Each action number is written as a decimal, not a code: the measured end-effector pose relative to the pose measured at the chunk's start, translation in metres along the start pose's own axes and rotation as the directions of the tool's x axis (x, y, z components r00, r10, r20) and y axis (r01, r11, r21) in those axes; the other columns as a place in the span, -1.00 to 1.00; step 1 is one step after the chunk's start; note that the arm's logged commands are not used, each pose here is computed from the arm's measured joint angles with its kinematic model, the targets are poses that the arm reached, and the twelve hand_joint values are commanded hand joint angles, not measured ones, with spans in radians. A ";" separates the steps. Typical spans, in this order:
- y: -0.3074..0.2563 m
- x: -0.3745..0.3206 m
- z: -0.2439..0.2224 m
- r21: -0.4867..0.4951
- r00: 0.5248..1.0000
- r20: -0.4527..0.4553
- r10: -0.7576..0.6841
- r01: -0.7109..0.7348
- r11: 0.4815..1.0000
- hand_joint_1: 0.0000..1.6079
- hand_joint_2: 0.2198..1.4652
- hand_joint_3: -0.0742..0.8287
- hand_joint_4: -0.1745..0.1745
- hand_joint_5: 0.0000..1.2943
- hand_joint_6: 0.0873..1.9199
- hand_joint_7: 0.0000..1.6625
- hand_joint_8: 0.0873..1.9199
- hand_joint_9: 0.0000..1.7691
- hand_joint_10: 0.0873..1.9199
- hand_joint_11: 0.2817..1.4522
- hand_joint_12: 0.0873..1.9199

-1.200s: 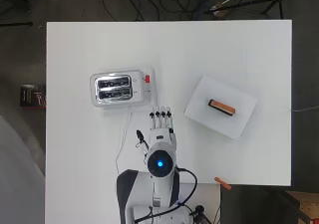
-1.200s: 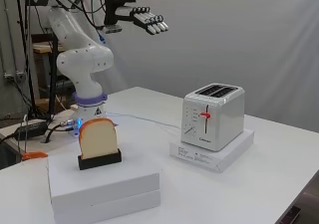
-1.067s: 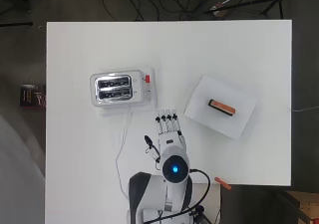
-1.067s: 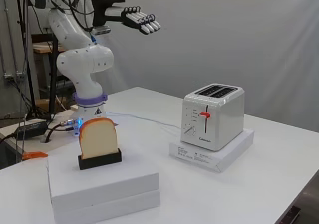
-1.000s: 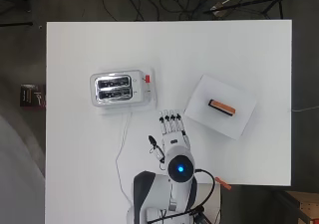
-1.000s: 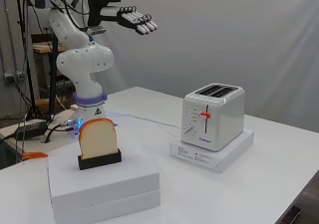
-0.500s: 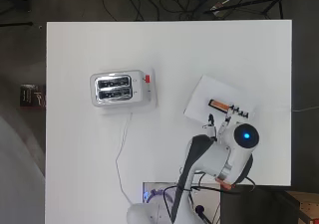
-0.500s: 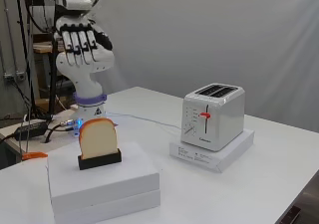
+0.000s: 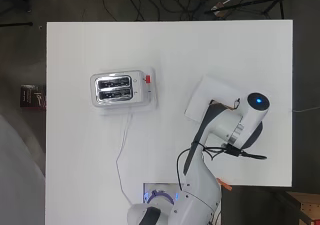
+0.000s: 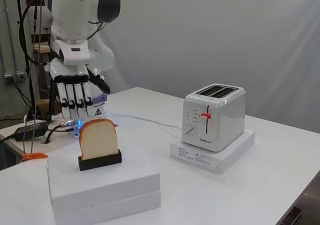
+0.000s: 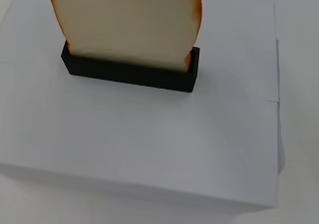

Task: Teleoperate dual arm-hand system to toast a bread

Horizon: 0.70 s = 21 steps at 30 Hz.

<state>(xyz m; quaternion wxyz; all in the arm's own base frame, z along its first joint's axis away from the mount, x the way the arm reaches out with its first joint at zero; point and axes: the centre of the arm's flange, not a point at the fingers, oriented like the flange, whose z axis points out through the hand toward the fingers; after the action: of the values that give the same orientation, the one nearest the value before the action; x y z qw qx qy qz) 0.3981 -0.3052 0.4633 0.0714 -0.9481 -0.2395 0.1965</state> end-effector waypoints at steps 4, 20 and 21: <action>0.011 0.024 -0.007 0.004 0.997 0.034 -0.062 0.062 0.998 -0.99 0.36 -0.84 0.21 -0.26 -1.00 -0.31 -1.00 -0.24 -1.00 -0.64 -1.00; 0.008 -0.054 -0.061 -0.132 0.985 -0.041 -0.167 0.160 0.978 -0.77 0.28 -0.85 -0.11 -0.45 -1.00 -0.45 -1.00 -0.40 -1.00 -0.75 -1.00; 0.005 -0.049 -0.063 -0.140 0.982 -0.046 -0.185 0.177 0.974 -0.77 0.28 -0.85 -0.13 -0.45 -1.00 -0.45 -1.00 -0.40 -1.00 -0.75 -1.00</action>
<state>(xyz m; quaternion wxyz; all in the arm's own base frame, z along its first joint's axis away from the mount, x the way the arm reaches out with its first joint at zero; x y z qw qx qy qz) 0.3862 -0.3353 0.5357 0.0313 -0.9304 -0.3353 0.1446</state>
